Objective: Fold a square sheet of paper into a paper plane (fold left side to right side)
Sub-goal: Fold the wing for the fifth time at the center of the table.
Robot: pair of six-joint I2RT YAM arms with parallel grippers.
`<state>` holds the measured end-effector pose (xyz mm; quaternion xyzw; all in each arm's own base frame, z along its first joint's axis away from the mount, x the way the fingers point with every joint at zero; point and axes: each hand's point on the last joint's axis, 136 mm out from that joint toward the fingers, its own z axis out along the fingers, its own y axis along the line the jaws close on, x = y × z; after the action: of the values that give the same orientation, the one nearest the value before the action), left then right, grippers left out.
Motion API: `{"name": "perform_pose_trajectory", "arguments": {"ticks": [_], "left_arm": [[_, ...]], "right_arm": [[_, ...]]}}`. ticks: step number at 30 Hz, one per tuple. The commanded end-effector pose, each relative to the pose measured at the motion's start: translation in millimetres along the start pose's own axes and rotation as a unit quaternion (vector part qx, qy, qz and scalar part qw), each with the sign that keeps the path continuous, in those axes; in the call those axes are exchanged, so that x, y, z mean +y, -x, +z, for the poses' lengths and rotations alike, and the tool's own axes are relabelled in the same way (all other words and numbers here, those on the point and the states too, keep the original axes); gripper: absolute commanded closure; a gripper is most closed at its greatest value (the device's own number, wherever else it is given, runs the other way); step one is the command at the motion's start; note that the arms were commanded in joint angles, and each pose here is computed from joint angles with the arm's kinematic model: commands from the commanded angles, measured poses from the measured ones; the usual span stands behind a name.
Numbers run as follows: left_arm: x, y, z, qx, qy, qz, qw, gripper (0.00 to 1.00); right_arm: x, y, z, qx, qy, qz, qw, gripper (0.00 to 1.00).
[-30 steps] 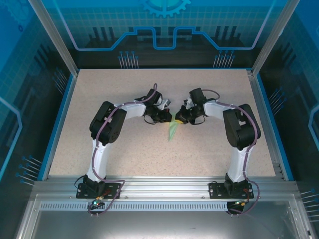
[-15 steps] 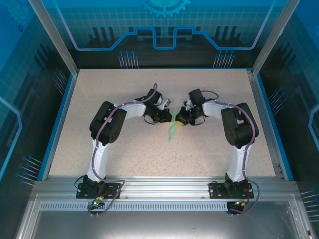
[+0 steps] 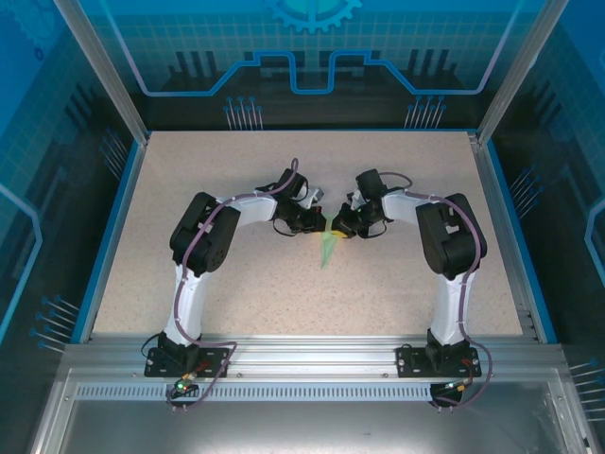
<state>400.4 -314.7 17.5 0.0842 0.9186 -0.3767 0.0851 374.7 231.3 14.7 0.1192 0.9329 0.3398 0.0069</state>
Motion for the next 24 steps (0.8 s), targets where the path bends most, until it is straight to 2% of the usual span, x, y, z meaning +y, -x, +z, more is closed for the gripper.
{"name": "perform_pose_trajectory", "arguments": {"ticks": [1,8,17,20,24], "left_arm": [[15,-10,11,0.015,0.026,-0.005,1.0,0.99],[4,-5,4,0.007,0.018,0.001,1.0,0.93],[-38,25,-54,-0.053,0.001,0.031,0.998,0.64],[-48,19,-73,-0.066,-0.001,0.037,0.997,0.62],[-66,-15,-77,-0.052,-0.035,0.03,0.998,0.68]], "right_arm": [[-4,-5,9,0.014,-0.015,-0.004,1.0,0.93],[-20,-12,16,0.028,-0.039,0.011,0.999,0.93],[-36,-20,19,0.037,-0.06,0.025,0.997,0.93],[-36,-19,20,0.036,-0.058,0.026,0.997,0.93],[-35,-18,20,0.035,-0.056,0.025,0.998,0.93]]}}
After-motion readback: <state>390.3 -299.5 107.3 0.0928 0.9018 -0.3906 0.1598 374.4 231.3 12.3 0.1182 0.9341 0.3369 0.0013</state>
